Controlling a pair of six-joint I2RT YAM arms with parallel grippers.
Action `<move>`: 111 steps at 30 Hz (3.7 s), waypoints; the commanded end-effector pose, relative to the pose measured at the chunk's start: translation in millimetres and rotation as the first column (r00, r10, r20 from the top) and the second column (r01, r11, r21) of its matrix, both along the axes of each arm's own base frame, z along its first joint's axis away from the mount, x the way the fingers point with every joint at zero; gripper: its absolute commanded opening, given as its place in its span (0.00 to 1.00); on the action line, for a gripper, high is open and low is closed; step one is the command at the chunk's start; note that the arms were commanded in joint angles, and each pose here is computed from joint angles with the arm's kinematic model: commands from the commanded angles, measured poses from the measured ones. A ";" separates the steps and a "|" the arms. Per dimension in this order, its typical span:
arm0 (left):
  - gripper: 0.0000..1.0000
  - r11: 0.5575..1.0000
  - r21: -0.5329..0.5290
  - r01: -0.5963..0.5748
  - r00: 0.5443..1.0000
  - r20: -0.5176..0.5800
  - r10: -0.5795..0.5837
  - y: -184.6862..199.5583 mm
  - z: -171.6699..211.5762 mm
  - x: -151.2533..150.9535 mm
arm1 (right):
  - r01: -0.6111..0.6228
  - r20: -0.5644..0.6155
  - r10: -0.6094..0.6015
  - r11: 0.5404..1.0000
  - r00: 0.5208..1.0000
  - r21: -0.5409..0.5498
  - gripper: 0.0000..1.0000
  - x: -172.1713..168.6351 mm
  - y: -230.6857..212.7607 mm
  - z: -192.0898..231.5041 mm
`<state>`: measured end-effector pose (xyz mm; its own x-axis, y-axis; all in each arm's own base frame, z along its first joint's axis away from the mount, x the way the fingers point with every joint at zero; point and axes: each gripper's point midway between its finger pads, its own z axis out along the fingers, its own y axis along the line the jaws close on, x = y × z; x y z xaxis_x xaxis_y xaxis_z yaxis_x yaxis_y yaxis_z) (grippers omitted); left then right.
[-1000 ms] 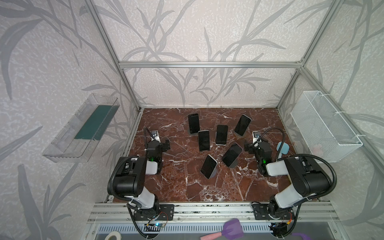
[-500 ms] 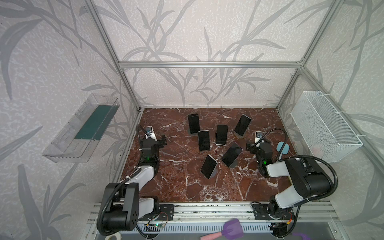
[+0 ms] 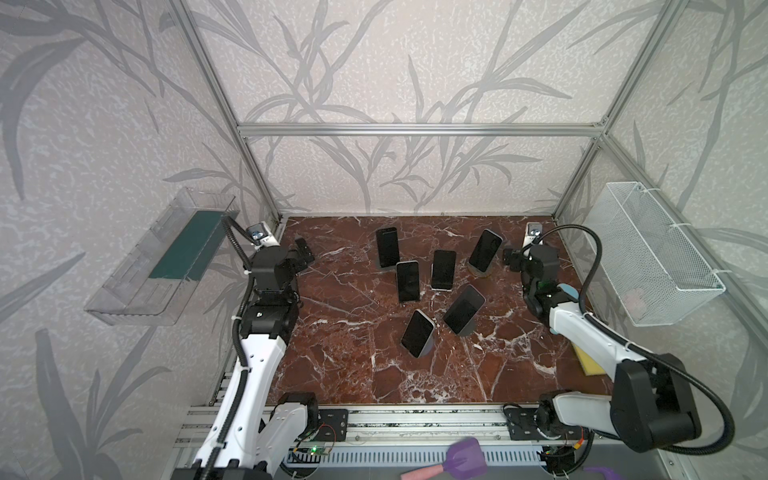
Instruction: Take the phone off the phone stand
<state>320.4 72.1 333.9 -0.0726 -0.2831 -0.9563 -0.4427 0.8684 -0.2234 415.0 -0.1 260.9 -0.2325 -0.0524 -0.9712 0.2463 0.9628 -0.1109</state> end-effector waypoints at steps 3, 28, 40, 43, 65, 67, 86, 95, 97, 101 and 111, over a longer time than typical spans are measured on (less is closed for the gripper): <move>0.99 0.986 -0.166 0.008 0.999 0.051 0.001 -2.4 1.0 -23.6 | 0.152 -0.085 -0.142 0.981 0.986 0.123 0.99 -42.3 -23.6 3.5; 0.99 0.588 -0.273 0.761 0.547 -0.218 -0.809 -206.7 -85.2 -88.7 | -0.274 0.011 0.309 0.825 0.951 0.494 0.90 -109.6 37.9 12.4; 0.99 0.441 -0.167 0.882 0.392 -0.258 -0.883 -261.2 -105.6 -91.9 | -0.313 0.030 0.348 0.796 0.937 0.518 0.90 -109.4 46.5 8.5; 0.99 0.406 -0.079 0.910 0.365 -0.311 -0.878 -280.0 -108.0 -95.2 | -0.320 0.035 0.355 0.790 0.934 0.523 0.91 -110.3 47.8 5.9; 0.99 0.160 0.107 0.981 0.189 -0.386 -0.903 -356.8 -156.2 -105.8 | -0.392 0.084 0.416 0.745 0.906 0.540 0.95 -114.9 60.4 14.2; 0.99 0.157 0.098 0.983 0.183 -0.378 -0.907 -359.7 -157.6 -105.5 | -0.395 0.085 0.419 0.741 0.904 0.543 0.95 -115.2 61.4 13.8; 0.99 0.169 0.013 0.985 0.161 -0.391 -0.906 -367.0 -171.9 -99.0 | -0.411 0.115 0.421 0.729 0.900 0.547 0.95 -118.2 62.4 18.1; 0.99 0.198 -0.019 0.980 0.175 -0.386 -0.905 -361.2 -173.7 -94.2 | -0.414 0.118 0.423 0.727 0.899 0.548 0.95 -119.4 62.9 18.2; 0.99 0.195 -0.036 0.980 0.167 -0.381 -0.909 -361.6 -174.9 -93.8 | -0.413 0.119 0.421 0.726 0.899 0.550 0.95 -119.2 62.7 18.1; 0.99 0.188 -0.066 0.980 0.150 -0.377 -0.914 -361.6 -178.5 -91.9 | -0.413 0.120 0.421 0.726 0.899 0.550 0.95 -119.4 62.7 17.7; 0.99 0.150 -0.128 0.980 0.094 -0.362 -0.927 -368.8 -186.2 -91.3 | -0.412 0.120 0.419 0.726 0.900 0.551 0.95 -119.3 62.5 15.8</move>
